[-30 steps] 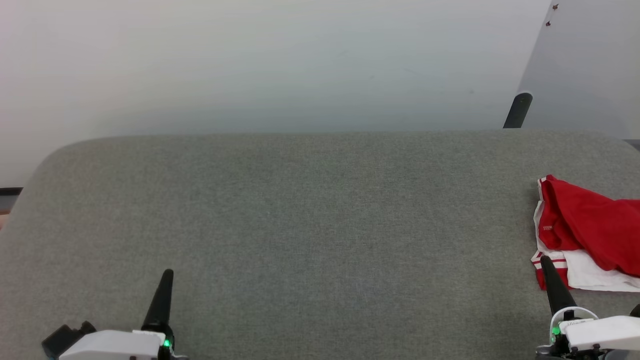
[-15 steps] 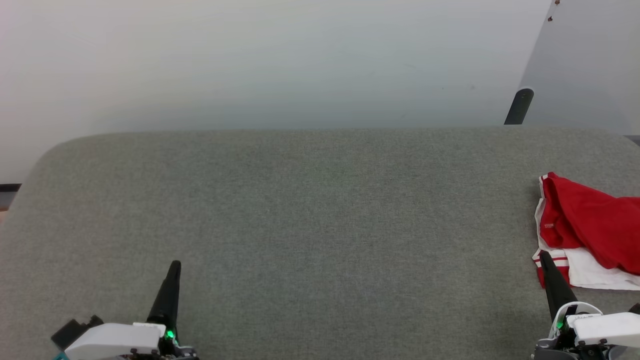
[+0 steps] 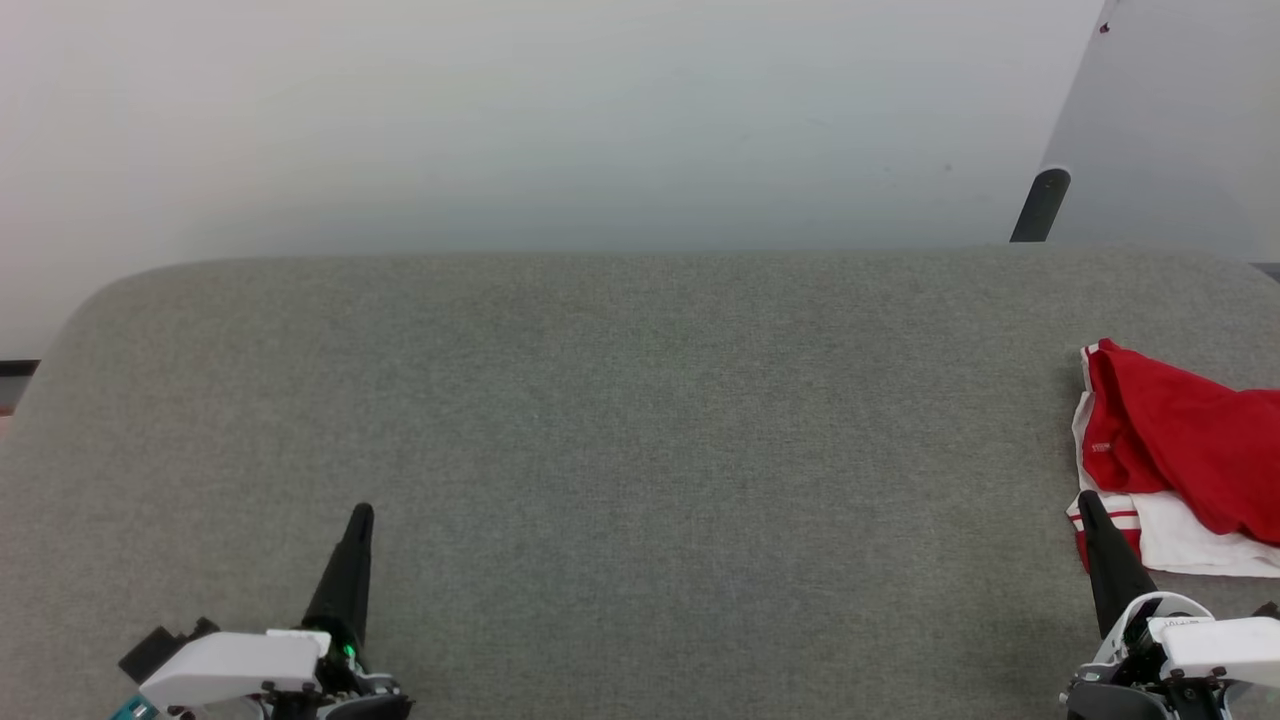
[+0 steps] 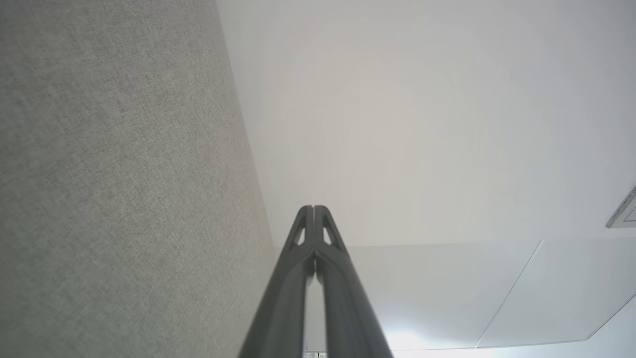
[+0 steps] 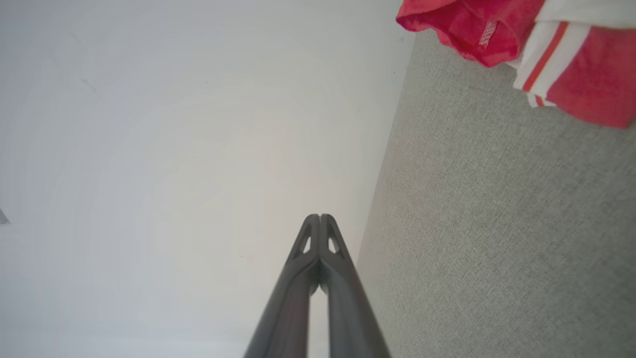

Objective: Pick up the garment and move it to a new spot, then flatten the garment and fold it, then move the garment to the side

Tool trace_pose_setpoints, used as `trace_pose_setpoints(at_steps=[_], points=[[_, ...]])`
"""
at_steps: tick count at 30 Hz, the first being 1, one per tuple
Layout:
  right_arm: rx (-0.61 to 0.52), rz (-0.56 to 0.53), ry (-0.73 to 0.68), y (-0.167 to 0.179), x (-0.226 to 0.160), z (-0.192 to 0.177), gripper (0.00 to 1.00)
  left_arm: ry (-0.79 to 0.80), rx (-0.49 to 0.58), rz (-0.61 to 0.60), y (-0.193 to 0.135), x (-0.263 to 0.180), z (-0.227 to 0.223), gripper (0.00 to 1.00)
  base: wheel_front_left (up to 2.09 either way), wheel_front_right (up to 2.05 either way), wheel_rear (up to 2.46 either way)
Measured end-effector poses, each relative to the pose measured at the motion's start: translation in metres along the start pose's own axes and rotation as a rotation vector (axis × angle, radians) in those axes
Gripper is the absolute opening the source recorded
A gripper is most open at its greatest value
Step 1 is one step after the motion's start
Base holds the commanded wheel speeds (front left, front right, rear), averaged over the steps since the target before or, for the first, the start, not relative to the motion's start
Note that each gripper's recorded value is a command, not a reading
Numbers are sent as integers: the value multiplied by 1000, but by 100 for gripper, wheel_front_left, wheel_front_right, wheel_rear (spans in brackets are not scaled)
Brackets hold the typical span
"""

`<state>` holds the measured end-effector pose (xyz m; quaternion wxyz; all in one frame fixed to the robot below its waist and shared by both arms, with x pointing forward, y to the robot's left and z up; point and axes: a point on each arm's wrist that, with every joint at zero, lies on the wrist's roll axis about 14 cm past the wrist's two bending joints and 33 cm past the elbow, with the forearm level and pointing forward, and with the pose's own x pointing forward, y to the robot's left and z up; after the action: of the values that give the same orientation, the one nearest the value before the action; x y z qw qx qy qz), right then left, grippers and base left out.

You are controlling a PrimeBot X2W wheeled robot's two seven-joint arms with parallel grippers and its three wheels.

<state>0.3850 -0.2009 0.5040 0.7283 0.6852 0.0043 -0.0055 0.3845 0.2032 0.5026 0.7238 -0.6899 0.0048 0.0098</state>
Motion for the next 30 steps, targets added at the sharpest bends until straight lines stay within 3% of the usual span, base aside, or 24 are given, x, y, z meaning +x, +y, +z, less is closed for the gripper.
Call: trace_pose_setpoints(at_steps=[8, 30], points=[[61, 2, 2, 0, 2, 0, 0, 9, -51, -10, -2, 3, -4, 0, 0, 0, 0], [62, 8, 2, 2, 4, 0, 0, 9, -52, -10, -2, 3, -4, 0, 0, 0, 0]])
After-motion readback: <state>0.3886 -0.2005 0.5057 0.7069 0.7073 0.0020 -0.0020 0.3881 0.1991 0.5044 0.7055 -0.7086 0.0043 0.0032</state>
